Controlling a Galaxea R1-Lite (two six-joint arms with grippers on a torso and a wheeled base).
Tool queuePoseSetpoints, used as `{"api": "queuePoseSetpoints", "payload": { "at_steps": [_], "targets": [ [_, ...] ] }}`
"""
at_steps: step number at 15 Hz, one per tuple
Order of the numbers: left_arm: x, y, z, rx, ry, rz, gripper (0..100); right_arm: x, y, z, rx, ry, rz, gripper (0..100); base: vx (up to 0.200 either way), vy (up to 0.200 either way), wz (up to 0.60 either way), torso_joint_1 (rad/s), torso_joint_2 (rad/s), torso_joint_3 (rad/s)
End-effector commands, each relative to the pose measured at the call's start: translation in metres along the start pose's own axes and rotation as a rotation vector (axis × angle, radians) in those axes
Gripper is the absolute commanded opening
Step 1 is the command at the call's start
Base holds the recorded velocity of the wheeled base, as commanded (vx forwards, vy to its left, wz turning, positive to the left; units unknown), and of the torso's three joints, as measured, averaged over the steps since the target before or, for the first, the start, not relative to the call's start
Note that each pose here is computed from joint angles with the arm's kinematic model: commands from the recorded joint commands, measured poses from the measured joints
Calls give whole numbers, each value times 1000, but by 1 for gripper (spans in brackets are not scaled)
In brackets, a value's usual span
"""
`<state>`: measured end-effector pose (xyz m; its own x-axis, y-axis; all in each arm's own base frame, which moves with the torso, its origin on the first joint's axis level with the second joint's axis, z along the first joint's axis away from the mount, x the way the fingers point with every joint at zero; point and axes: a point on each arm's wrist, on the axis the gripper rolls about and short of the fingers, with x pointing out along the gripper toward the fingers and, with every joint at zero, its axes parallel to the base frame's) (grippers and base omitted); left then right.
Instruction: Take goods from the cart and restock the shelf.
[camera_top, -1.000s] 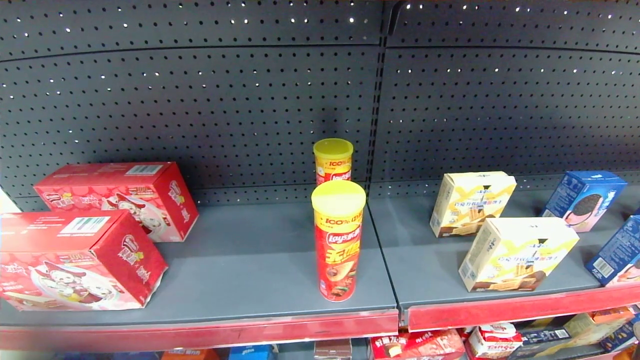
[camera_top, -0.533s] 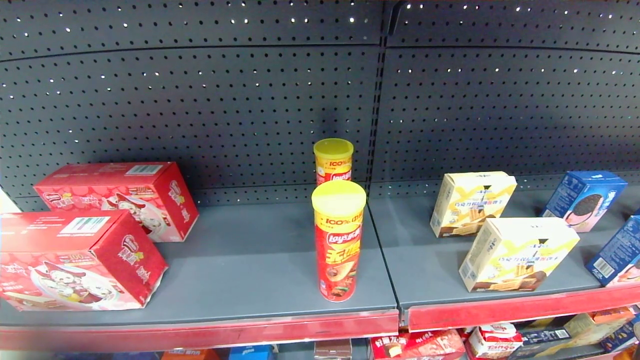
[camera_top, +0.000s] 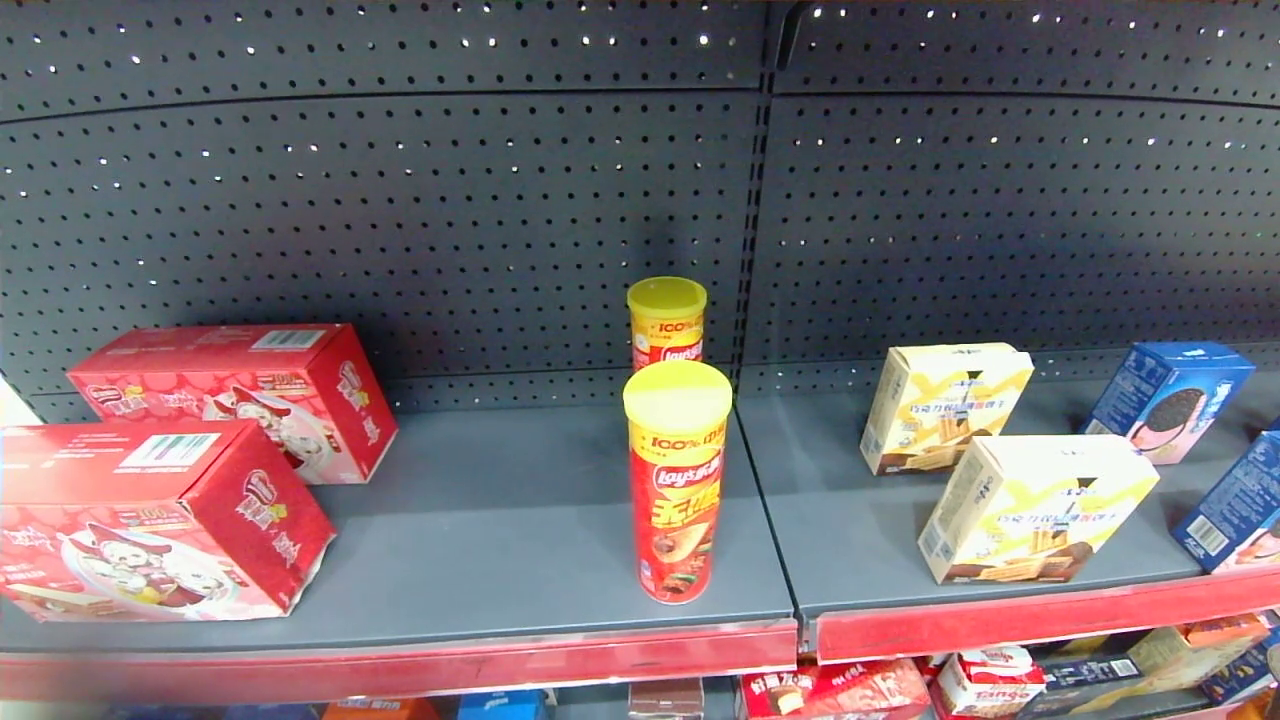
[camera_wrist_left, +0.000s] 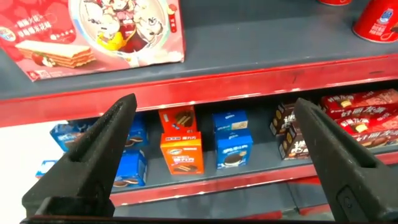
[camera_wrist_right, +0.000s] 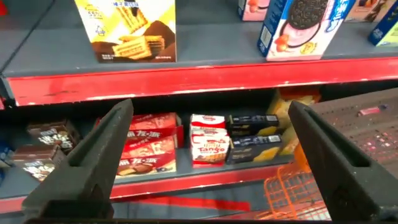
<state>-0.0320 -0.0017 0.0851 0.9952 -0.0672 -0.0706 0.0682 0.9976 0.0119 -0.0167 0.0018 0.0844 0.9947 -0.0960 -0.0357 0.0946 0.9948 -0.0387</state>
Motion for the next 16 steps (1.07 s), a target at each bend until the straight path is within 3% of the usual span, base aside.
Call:
{"api": "queuePoseSetpoints", "payload": {
  "at_steps": [1,4,6,12,16],
  "targets": [
    [0,0,0,-8,4,7,100,1,0,0,33,4,3,100,0,0,0,0,0,0],
    [0,0,0,-5,4,1,100,0,1,0,7,3,30,100,0,0,0,0,0,0],
    [0,0,0,-4,4,1,100,0,3,0,1,0,145,100,0,0,0,0,0,0],
    [0,0,0,-19,4,4,100,0,2,1,-7,-2,108,100,0,0,100,0,0,0],
    [0,0,1,-54,-3,3,100,0,3,0,-8,-1,112,100,0,0,0,0,0,0]
  ]
}}
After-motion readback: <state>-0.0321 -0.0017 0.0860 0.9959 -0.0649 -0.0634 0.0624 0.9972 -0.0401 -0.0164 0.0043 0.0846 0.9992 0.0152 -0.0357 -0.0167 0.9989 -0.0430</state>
